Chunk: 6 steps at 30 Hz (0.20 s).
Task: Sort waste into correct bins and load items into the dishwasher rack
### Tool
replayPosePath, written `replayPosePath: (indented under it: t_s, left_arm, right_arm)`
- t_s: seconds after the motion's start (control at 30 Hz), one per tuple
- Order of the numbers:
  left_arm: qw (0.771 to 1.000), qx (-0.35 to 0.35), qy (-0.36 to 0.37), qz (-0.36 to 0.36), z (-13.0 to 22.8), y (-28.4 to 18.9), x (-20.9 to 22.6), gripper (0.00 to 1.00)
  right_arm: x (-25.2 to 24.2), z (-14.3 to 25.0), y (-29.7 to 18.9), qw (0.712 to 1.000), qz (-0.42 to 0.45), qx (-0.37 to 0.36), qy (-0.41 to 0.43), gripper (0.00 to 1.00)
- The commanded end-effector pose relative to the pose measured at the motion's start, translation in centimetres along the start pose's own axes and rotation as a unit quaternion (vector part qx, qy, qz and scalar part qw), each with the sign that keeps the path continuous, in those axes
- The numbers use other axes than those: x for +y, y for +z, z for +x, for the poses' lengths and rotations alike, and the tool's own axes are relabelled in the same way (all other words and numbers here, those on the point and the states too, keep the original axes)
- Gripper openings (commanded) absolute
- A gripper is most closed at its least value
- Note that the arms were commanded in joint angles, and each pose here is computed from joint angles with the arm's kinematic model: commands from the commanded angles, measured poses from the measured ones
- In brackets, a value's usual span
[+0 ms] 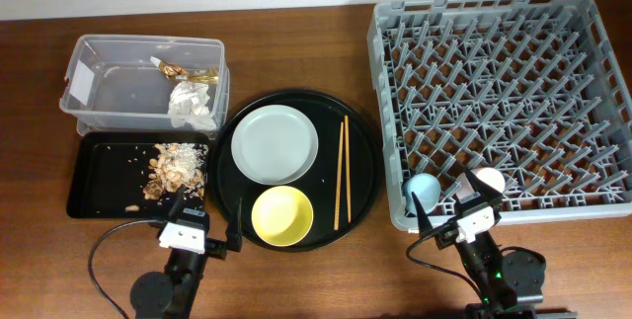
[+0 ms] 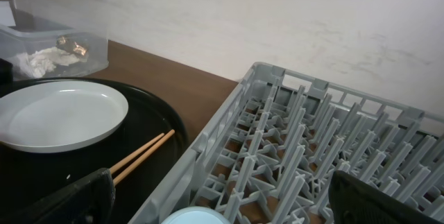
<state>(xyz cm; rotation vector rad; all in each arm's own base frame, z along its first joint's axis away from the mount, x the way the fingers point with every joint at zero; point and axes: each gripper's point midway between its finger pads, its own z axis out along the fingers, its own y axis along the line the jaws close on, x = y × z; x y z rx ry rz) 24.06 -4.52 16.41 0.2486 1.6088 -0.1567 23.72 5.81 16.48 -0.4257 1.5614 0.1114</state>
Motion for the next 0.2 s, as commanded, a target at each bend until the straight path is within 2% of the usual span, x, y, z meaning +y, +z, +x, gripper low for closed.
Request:
replayPosePath:
  t_s: [0.0,0.17]
  left_arm:
    - [1.000,0.000,0.004,0.003,0.19,0.02,-0.09,0.99]
    - [1.000,0.000,0.004,0.003,0.19,0.02,-0.09,0.99]
  right_arm:
    - [-0.05,0.20,-0.03,1.000,0.001,0.001,0.003,0.99]
    - [-0.05,0.20,-0.03,1.000,0.001,0.001,0.003,0.99]
